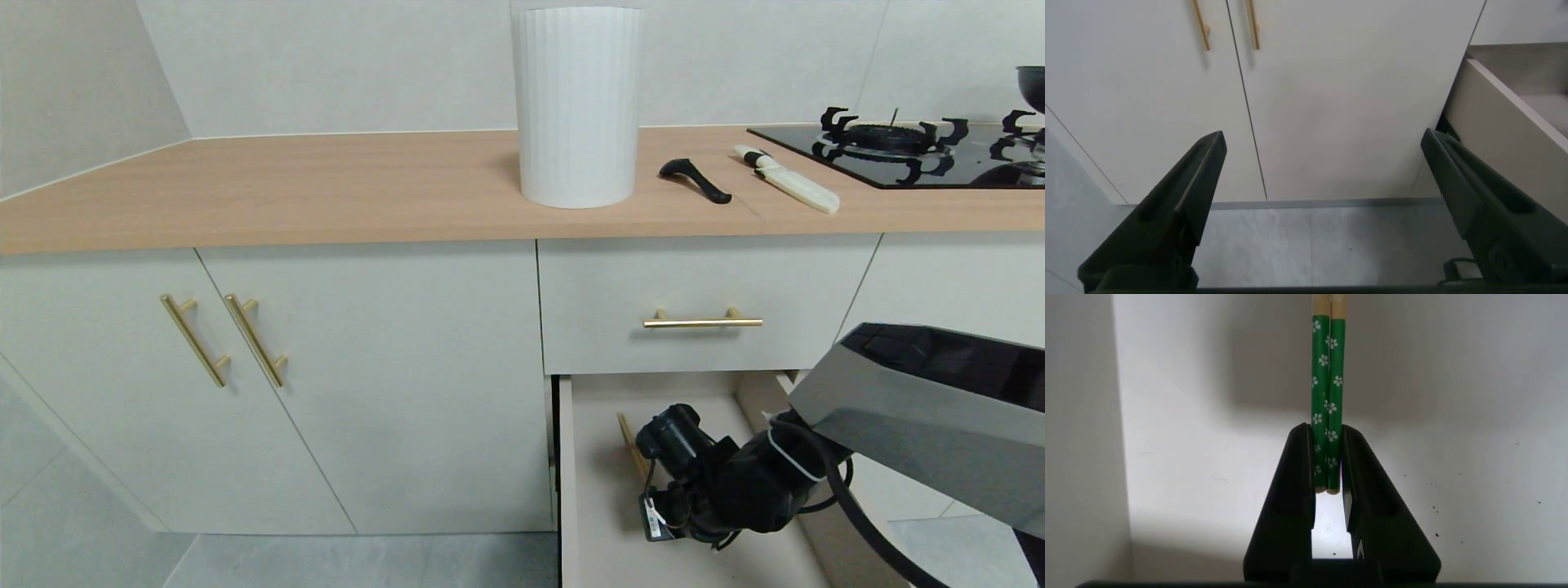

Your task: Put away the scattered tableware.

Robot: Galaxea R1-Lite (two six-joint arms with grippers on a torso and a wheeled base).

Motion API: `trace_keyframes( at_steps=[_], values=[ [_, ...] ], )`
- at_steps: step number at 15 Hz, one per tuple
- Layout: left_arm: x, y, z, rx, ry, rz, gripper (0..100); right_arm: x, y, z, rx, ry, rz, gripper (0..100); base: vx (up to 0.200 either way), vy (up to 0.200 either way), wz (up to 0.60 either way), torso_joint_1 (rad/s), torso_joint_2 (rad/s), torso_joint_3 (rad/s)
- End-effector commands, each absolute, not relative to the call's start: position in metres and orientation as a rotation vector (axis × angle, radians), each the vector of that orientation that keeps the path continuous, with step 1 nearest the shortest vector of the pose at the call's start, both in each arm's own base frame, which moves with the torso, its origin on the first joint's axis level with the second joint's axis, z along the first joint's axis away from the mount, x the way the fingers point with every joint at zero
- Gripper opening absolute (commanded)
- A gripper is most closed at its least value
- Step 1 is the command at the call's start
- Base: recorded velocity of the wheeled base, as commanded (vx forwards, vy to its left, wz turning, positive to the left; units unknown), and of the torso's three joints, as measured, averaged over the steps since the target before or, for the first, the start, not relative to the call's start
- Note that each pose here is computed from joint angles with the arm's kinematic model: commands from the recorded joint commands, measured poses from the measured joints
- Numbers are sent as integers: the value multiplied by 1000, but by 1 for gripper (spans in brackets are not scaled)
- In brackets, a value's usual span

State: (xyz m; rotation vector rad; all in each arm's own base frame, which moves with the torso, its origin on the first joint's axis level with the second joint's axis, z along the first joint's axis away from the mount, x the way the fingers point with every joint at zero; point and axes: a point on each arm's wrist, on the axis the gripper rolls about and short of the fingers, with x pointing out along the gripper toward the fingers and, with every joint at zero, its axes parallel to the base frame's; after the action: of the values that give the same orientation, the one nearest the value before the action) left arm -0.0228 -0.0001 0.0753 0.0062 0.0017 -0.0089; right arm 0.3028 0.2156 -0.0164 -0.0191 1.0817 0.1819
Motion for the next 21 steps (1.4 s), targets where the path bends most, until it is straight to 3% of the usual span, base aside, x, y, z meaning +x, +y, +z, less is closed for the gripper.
trace_keyframes(
  at_steps=[1,7,8,15,21],
  values=[
    [-23,0,75,6,3,-9,100,303,216,-18,-22,1085,180,0,0,0,0,0,0,0],
    [-23,0,75,6,3,-9,100,303,216,-19,-23,1086,179,0,0,0,0,0,0,0],
    [-23,0,75,6,3,-9,100,303,216,-19,-23,1086,179,100,0,0,0,0,0,0],
    [-23,0,75,6,3,-9,100,301,214,-9,-14,1066,181,100,0,0,0,0,0,0],
    [-23,0,75,6,3,-9,100,264,185,125,95,827,236,100,0,0,0,0,0,0]
  ],
)
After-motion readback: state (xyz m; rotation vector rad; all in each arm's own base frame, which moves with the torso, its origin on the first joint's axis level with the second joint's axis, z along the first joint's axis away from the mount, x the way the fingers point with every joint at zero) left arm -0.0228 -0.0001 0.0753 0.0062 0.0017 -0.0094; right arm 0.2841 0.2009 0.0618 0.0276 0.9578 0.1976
